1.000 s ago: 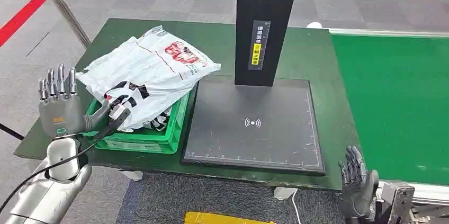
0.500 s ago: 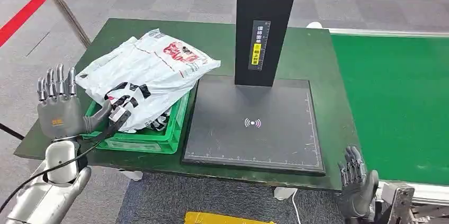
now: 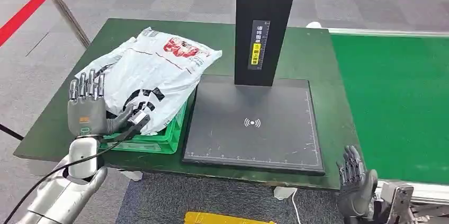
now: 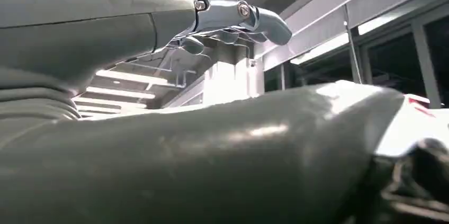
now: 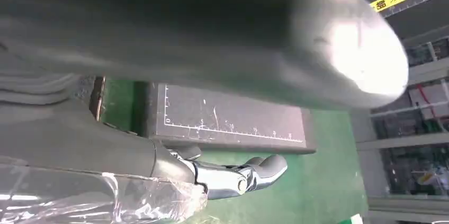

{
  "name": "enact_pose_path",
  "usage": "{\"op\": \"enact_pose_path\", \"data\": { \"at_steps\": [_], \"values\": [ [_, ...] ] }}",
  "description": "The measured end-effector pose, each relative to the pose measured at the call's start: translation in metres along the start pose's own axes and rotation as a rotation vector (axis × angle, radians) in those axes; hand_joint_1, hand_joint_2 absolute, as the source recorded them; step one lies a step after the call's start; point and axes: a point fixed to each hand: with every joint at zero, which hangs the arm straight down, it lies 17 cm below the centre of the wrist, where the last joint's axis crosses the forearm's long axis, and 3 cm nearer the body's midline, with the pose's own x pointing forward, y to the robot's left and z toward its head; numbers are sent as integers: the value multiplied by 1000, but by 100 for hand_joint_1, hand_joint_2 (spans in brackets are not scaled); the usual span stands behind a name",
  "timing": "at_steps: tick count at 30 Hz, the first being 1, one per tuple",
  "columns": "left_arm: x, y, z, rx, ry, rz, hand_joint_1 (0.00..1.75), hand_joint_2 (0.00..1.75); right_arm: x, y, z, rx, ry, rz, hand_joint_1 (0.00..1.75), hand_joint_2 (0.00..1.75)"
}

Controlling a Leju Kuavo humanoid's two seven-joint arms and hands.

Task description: Moved the parcel from conveyor to table for the left to box.

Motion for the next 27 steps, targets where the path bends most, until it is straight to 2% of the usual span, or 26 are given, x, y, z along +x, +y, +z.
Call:
{"op": "enact_pose_path", "data": {
  "at_steps": [12, 19, 27],
  "values": [
    [20, -19, -24, -56, -54, -116, 0, 0, -3, 0, -3, -2, -4, -5, 0, 0],
    [6, -39, -48, -76, -60, -225, 0, 0, -7, -3, -6, -15, -3, -12, 0, 0],
    [-8, -57, -58, -110, -48, -289, 0, 0, -13, -5, -7, -30, 8, -21, 0, 0]
  ]
}}
